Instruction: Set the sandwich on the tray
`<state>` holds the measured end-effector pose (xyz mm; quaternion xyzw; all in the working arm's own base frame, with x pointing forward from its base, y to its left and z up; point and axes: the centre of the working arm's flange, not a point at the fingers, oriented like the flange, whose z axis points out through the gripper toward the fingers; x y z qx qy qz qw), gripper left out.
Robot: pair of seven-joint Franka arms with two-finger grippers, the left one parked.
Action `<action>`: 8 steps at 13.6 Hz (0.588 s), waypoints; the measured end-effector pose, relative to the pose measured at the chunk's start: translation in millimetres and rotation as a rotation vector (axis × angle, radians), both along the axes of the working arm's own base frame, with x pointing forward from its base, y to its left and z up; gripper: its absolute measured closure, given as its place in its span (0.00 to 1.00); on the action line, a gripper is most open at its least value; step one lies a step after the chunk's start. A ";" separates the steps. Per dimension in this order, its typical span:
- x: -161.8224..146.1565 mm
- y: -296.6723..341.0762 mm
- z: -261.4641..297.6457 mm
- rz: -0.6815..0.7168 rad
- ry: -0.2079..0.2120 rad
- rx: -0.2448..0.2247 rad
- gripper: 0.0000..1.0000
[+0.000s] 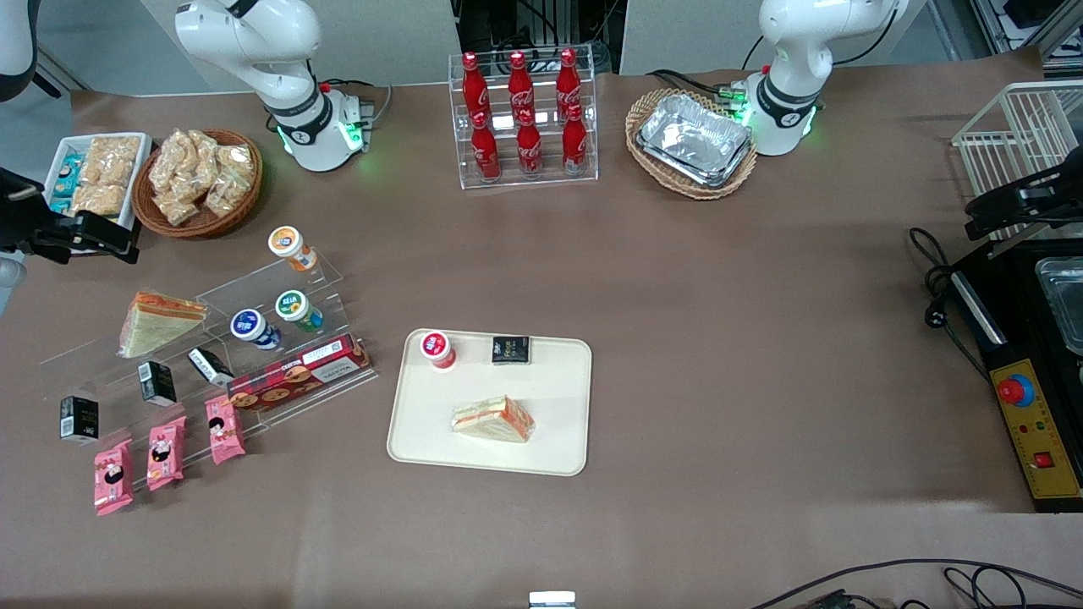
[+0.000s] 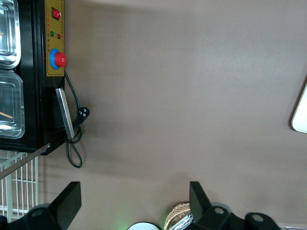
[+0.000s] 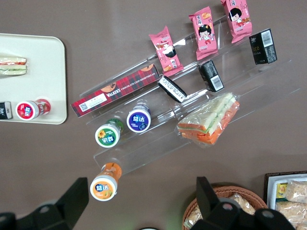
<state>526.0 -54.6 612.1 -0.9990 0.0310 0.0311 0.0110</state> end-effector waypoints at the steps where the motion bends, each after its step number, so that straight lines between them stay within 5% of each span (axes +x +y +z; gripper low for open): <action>1: 0.0 -0.4 0.0 -0.001 0.000 0.000 0.00; 8: 0.6 -0.1 9.8 0.000 -0.025 -0.003 0.00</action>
